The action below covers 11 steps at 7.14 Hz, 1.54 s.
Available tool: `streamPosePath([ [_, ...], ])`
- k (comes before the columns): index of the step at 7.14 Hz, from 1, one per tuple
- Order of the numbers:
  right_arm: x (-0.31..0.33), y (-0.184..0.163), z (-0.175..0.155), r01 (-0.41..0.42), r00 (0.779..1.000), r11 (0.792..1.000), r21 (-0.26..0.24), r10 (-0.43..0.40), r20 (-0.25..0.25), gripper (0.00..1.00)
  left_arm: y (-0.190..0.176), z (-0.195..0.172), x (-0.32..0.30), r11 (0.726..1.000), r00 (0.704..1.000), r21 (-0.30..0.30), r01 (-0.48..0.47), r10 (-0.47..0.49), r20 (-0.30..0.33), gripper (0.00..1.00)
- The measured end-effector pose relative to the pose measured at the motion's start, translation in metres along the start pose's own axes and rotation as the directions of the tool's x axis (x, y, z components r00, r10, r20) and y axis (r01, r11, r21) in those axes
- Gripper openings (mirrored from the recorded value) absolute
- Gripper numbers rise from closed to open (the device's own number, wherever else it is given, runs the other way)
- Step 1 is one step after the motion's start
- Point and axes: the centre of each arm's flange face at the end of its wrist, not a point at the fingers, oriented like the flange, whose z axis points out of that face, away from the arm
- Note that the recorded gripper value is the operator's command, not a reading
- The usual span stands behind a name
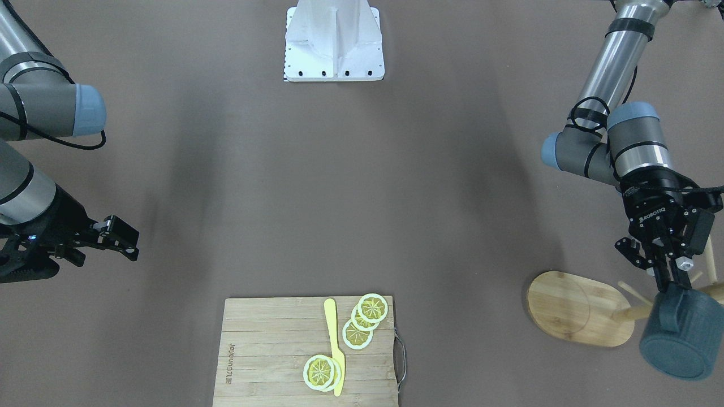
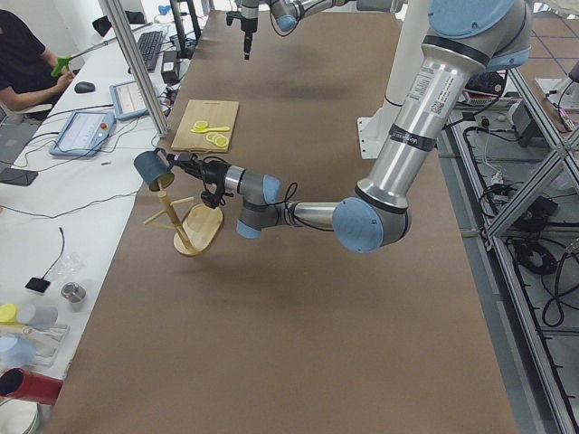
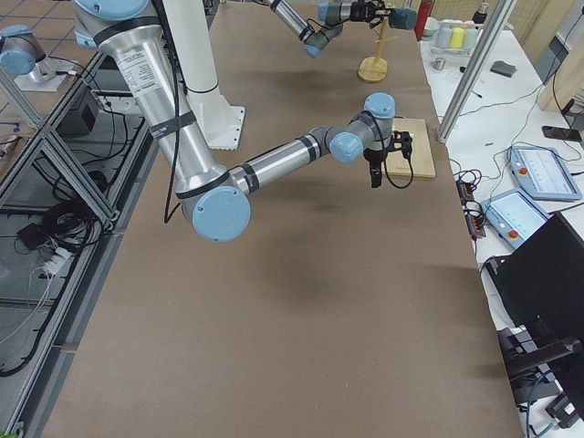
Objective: Hang cup on storage rack
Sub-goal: 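Hook the mug handle onto a rack branch with the left gripper, then open the left gripper and leave the mug hanging on the rack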
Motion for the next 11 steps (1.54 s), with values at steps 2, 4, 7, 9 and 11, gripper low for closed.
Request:
streamPosePath([
  [2, -0.001, 0.001, 0.001, 0.000, 1.000, 1.000, -0.002, 0.000, 0.001, 0.99, -0.006, -0.005, -0.001, 1.000, 1.000, 0.004, 0.003, -0.003, 0.008, 0.00],
  [4, -0.002, 0.001, 0.002, 0.001, 1.000, 1.000, -0.003, -0.001, 0.001, 0.99, -0.014, -0.011, -0.003, 1.000, 1.000, 0.012, 0.008, -0.008, 0.017, 0.00],
  [7, -0.002, 0.002, 0.002, 0.001, 1.000, 1.000, -0.003, -0.001, 0.001, 0.99, -0.020, -0.018, -0.005, 1.000, 1.000, 0.018, 0.011, -0.011, 0.026, 0.00],
  [9, -0.003, 0.002, 0.002, 0.001, 1.000, 1.000, -0.003, -0.001, 0.001, 0.99, -0.021, -0.019, -0.006, 1.000, 0.999, 0.018, 0.012, -0.013, 0.029, 0.31],
  [11, -0.003, 0.002, 0.002, 0.001, 1.000, 1.000, -0.003, -0.001, 0.001, 0.99, -0.023, -0.021, -0.007, 1.000, 0.999, 0.021, 0.010, -0.011, 0.031, 0.39],
])
